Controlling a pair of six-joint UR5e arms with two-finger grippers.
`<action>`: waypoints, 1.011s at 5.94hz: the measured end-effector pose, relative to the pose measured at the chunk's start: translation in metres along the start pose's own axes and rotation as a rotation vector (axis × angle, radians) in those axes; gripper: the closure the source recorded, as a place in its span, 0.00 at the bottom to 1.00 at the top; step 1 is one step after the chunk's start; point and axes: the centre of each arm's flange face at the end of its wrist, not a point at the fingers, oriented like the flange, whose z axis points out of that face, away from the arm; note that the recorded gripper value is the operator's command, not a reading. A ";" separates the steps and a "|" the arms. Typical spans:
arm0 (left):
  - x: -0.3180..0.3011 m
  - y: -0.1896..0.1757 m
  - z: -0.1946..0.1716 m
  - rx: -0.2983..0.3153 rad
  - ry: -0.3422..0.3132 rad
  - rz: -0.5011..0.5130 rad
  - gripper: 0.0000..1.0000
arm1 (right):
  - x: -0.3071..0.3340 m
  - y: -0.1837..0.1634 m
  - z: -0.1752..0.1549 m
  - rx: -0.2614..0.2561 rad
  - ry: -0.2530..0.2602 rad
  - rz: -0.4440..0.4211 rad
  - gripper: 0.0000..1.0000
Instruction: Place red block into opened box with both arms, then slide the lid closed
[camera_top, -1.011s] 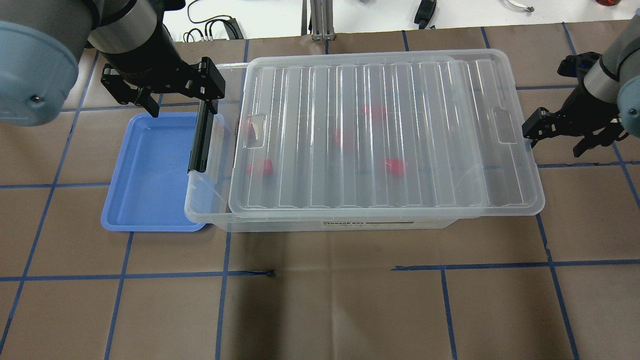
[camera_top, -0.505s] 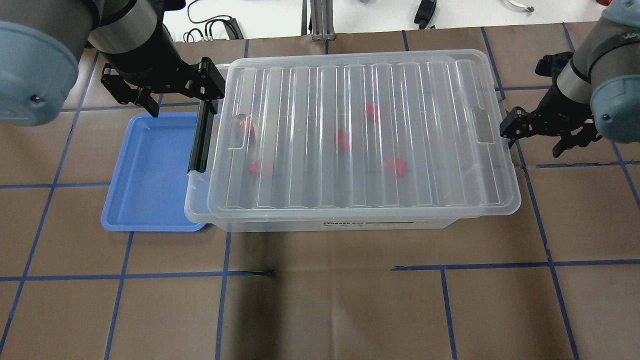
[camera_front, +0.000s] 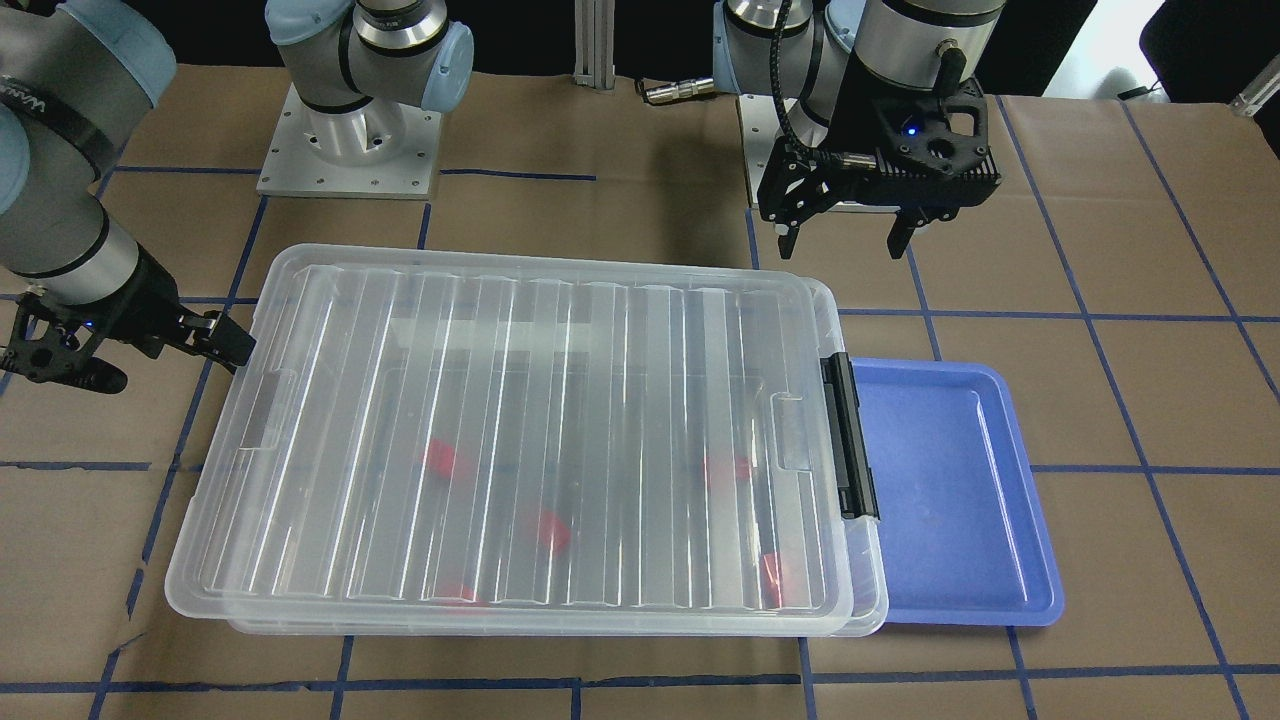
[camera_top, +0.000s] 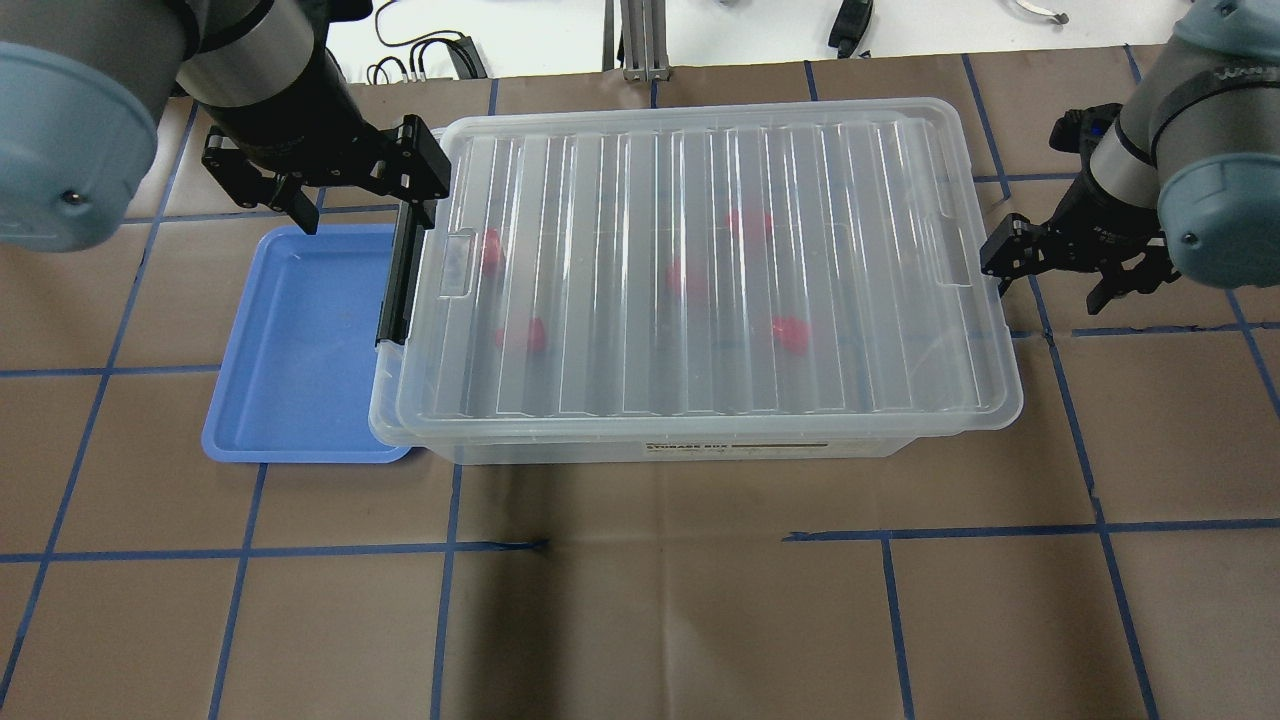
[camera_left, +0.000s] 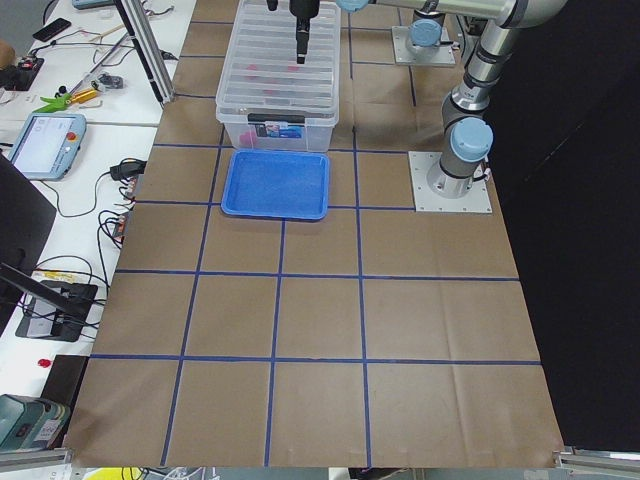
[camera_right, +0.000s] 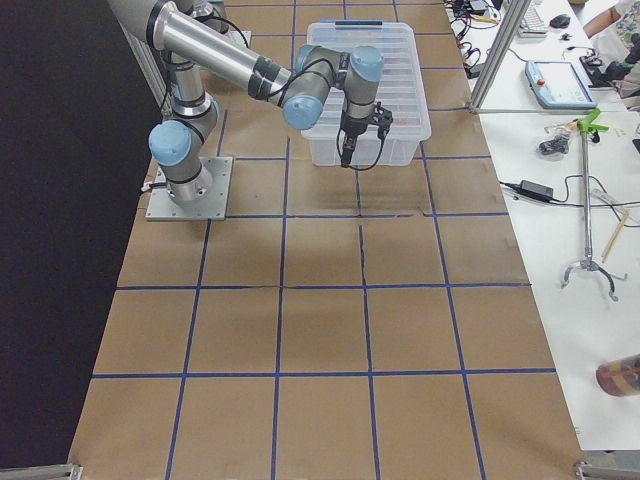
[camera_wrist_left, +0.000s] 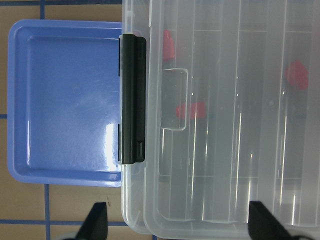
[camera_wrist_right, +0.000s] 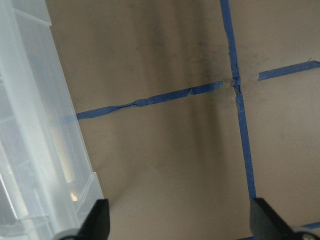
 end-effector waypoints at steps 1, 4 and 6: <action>0.000 0.000 -0.001 0.001 0.000 0.001 0.01 | -0.002 0.000 0.000 0.001 -0.014 -0.001 0.00; 0.000 0.001 -0.002 0.003 0.001 0.000 0.01 | -0.003 -0.002 -0.011 0.024 -0.022 -0.013 0.00; 0.000 0.001 -0.002 0.003 0.005 0.001 0.01 | -0.002 -0.002 -0.071 0.093 -0.007 -0.019 0.00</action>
